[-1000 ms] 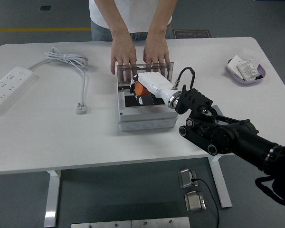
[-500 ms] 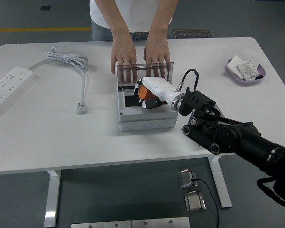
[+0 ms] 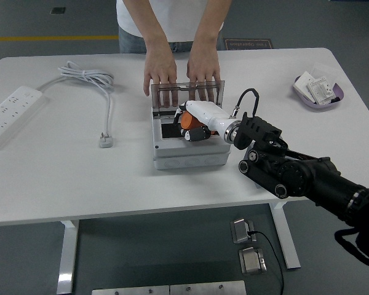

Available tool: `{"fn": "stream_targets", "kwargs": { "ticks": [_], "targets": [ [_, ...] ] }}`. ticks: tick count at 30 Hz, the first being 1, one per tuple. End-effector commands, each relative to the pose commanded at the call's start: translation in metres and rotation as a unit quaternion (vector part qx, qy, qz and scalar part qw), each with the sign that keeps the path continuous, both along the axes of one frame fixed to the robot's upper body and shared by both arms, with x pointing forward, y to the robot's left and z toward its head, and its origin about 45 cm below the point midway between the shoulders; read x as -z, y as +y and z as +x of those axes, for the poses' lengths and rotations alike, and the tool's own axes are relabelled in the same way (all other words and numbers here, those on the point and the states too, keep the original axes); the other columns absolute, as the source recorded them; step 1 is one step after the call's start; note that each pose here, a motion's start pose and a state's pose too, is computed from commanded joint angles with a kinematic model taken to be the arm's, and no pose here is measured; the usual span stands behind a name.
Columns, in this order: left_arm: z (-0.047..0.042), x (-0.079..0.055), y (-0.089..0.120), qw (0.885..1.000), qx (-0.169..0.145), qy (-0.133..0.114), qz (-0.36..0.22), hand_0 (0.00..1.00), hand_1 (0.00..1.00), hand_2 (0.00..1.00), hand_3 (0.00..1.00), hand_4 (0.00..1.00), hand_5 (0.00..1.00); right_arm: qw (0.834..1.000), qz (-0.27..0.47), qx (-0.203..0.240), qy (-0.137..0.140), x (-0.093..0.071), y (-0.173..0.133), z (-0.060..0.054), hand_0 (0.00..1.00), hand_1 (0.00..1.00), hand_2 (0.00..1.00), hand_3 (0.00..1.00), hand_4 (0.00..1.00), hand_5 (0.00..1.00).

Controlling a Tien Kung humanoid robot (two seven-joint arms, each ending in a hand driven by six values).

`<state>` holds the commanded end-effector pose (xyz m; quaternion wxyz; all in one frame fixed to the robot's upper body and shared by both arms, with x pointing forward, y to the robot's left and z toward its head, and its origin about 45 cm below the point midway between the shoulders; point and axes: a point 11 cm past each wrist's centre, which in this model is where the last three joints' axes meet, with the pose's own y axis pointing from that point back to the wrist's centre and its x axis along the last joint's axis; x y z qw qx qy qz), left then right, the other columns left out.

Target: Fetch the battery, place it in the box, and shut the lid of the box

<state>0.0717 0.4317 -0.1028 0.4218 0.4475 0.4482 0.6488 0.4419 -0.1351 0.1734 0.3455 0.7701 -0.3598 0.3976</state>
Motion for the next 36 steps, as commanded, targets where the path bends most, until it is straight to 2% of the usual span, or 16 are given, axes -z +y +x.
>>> {"fn": "stream_targets", "kwargs": {
  "ticks": [3, 4, 15, 16, 24, 30, 36],
  "targets": [
    [-0.0005, 0.000, 0.000, 1.000, -0.001, 0.000, 0.000, 0.632, 0.686, 0.637, 0.647, 0.630, 0.188, 1.000, 0.006, -0.001, 0.001, -0.002, 0.001, -0.001, 0.663, 0.550, 0.567, 0.620, 0.677, 0.305],
    [-0.0006, 0.000, 0.000, 1.000, -0.001, 0.000, 0.000, 0.632, 0.687, 0.637, 0.648, 0.630, 0.187, 1.000, 0.009, -0.001, 0.001, -0.003, 0.002, -0.001, 0.711, 0.591, 0.605, 0.632, 0.876, 0.458],
    [-0.0024, 0.001, -0.001, 1.000, -0.004, 0.000, 0.000, 0.632, 0.687, 0.637, 0.649, 0.629, 0.188, 0.999, 0.037, -0.007, -0.002, -0.022, 0.005, -0.005, 0.728, 0.593, 0.611, 0.639, 0.894, 0.477],
    [-0.0028, 0.001, -0.001, 1.000, -0.004, 0.000, 0.000, 0.632, 0.687, 0.636, 0.649, 0.629, 0.187, 0.999, 0.040, -0.008, -0.002, -0.024, 0.005, -0.006, 0.729, 0.592, 0.613, 0.645, 0.916, 0.509],
    [-0.0075, 0.001, 0.000, 1.000, -0.007, 0.003, 0.000, 0.632, 0.686, 0.635, 0.649, 0.629, 0.188, 0.997, 0.074, -0.013, 0.002, -0.058, 0.004, -0.006, 0.729, 0.595, 0.613, 0.652, 0.923, 0.526],
    [-0.0079, 0.001, 0.000, 1.000, -0.008, 0.004, 0.000, 0.632, 0.686, 0.636, 0.650, 0.629, 0.187, 0.995, 0.100, -0.019, -0.018, -0.094, 0.007, 0.002, 0.715, 0.590, 0.610, 0.655, 0.931, 0.547],
    [-0.0049, 0.000, 0.002, 1.000, -0.007, 0.003, 0.002, 0.632, 0.686, 0.637, 0.651, 0.629, 0.186, 0.994, 0.107, -0.009, -0.028, -0.112, 0.007, 0.021, 0.714, 0.587, 0.609, 0.662, 0.929, 0.550]
  ]
}}
